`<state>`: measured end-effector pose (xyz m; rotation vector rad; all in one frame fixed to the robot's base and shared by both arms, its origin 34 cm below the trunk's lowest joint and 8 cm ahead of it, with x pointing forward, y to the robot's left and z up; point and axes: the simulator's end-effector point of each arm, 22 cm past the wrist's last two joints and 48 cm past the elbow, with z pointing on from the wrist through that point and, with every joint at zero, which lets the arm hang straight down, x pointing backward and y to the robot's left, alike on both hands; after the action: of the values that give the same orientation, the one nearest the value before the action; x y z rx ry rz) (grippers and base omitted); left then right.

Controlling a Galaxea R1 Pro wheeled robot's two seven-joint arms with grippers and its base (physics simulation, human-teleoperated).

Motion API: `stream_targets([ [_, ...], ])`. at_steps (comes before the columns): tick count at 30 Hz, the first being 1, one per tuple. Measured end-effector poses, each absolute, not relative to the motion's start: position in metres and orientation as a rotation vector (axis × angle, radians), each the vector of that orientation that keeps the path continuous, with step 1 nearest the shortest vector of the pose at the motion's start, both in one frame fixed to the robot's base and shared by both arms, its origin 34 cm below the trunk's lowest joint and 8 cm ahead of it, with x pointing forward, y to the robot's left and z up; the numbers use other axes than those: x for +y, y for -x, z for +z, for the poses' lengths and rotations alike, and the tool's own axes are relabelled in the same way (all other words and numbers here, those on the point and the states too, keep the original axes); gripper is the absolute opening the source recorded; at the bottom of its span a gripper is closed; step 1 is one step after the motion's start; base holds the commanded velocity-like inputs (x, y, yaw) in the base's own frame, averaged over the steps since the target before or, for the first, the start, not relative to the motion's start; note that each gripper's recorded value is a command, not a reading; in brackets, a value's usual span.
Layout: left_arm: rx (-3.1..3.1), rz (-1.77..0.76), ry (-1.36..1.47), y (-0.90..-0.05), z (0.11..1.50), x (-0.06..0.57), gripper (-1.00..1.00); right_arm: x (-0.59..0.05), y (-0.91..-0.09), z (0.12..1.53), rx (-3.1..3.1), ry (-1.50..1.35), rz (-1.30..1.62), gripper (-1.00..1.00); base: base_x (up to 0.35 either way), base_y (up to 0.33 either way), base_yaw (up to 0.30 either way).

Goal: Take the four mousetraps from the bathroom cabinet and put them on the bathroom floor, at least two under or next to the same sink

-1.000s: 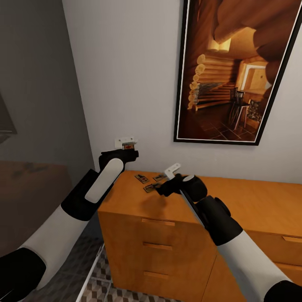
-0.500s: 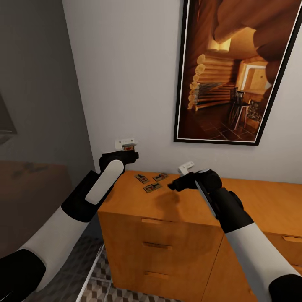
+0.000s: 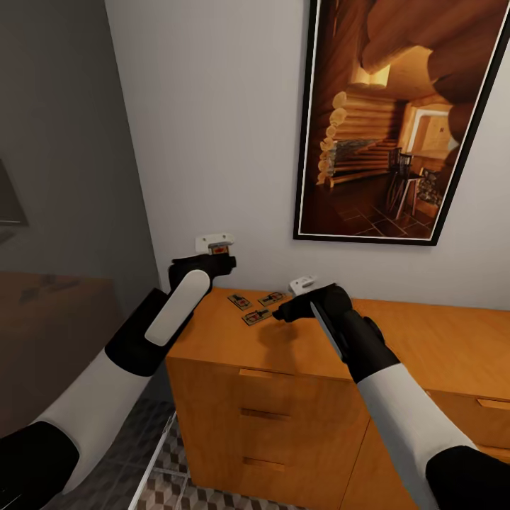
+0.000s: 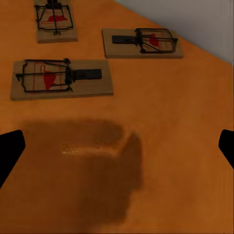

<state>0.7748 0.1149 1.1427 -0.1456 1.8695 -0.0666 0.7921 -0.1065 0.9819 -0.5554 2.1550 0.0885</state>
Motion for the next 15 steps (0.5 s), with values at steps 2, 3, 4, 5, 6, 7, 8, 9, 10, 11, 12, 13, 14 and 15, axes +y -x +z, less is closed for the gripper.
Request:
stream_targets([
  [2,1.869,-0.072,0.143,-0.774,1.143,0.112,-1.0,-0.096,-0.791,0.981,2.158,0.564,0.104,1.0,0.0,0.0,0.0],
  [3,1.869,-0.075,0.142,-0.774,1.144,0.111,-1.0,-0.092,-0.791,0.982,2.156,0.567,0.11,1.0,0.0,0.0,0.0],
  [4,1.869,-0.078,0.141,-0.774,1.144,0.109,-1.0,-0.088,-0.791,0.983,2.156,0.57,0.115,1.0,0.0,0.0,0.0],
  [5,1.869,-0.079,0.141,-0.773,1.144,0.109,-1.0,-0.085,-0.791,0.984,2.157,0.573,0.12,1.0,0.0,0.0,0.0],
  [6,1.869,-0.08,0.141,-0.773,1.144,0.109,-1.0,-0.083,-0.792,0.984,2.159,0.575,0.123,1.0,0.0,0.0,0.0],
  [7,1.869,-0.081,0.141,-0.773,1.144,0.108,-1.0,-0.081,-0.793,0.984,2.162,0.577,0.127,1.0,0.0,0.0,0.0],
  [8,1.869,-0.081,0.141,-0.773,1.144,0.108,-1.0,-0.079,-0.793,0.984,2.166,0.579,0.13,1.0,0.0,0.0,0.0],
  [9,1.869,-0.082,0.141,-0.773,1.144,0.108,-1.0,-0.077,-0.795,0.984,2.172,0.581,0.131,1.0,0.0,0.0,0.0],
  [10,1.869,-0.082,0.142,-0.773,1.144,0.108,-1.0,-0.076,-0.795,0.984,2.175,0.582,0.132,1.0,0.0,0.0,0.0],
  [11,1.869,-0.082,0.142,-0.773,1.144,0.108,-1.0,-0.074,-0.797,0.984,2.182,0.584,0.133,1.0,0.0,0.0,0.0],
  [12,1.869,-0.082,0.142,-0.773,1.144,0.108,-1.0,-0.073,-0.799,0.985,2.187,0.586,0.132,1.0,0.0,0.0,0.0],
  [13,1.869,-0.082,0.141,-0.773,1.144,0.108,-1.0,-0.072,-0.801,0.986,2.192,0.587,0.129,1.0,0.0,0.0,0.0],
  [14,1.87,-0.084,0.141,-0.773,1.144,0.108,-1.0,-0.072,-0.804,0.988,2.197,0.587,0.126,1.0,0.0,0.0,0.0],
  [15,1.87,-0.084,0.141,-0.773,1.144,0.107,-1.0,-0.072,-0.807,0.989,2.2,0.588,0.123,1.0,0.0,0.0,0.0],
])
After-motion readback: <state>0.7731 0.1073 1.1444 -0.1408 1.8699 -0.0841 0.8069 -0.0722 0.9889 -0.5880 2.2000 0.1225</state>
